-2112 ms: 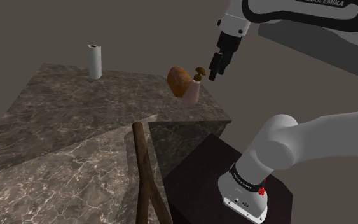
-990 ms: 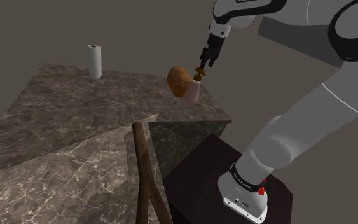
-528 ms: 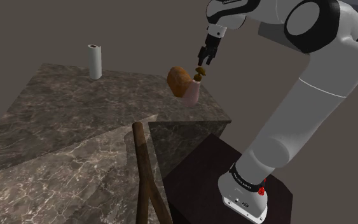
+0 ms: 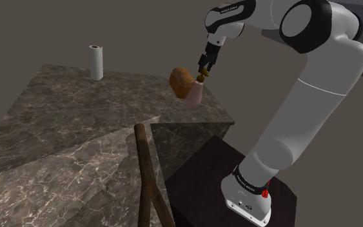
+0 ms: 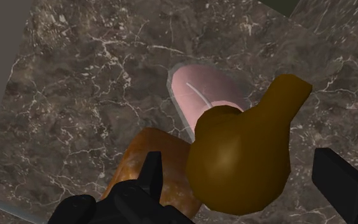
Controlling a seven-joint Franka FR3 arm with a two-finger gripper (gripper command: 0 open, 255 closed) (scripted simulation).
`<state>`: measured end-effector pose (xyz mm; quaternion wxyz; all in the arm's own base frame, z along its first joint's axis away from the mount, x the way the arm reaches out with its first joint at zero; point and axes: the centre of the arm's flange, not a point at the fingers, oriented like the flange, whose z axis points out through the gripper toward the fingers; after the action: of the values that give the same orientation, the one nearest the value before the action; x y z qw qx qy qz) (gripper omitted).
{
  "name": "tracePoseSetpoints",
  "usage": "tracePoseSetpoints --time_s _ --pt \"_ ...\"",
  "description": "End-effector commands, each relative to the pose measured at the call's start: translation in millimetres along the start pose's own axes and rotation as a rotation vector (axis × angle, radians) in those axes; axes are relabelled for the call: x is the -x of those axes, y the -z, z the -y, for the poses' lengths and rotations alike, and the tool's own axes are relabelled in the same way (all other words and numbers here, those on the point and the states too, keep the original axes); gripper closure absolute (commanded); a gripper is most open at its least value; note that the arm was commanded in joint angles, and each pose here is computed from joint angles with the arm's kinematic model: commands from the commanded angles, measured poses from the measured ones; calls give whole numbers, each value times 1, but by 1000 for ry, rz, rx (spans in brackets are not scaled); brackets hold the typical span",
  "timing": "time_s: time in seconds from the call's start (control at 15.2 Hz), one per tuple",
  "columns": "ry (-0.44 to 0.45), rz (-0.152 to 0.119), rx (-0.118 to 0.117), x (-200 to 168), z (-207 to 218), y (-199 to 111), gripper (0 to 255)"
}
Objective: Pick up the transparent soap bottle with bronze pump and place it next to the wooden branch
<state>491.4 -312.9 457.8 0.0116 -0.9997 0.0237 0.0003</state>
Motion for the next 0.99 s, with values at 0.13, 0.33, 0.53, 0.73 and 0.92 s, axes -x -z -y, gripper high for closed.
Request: tracePoseSetpoints --time_s 0.13,0.33,0.53,0.73,0.92 --pt "0 0 0 0 1 -4 0" --pt "0 0 0 0 1 -4 0" --pt "0 0 0 0 1 -4 255" --pt "0 0 0 0 1 -4 255" --pt "0 0 0 0 1 -4 255"
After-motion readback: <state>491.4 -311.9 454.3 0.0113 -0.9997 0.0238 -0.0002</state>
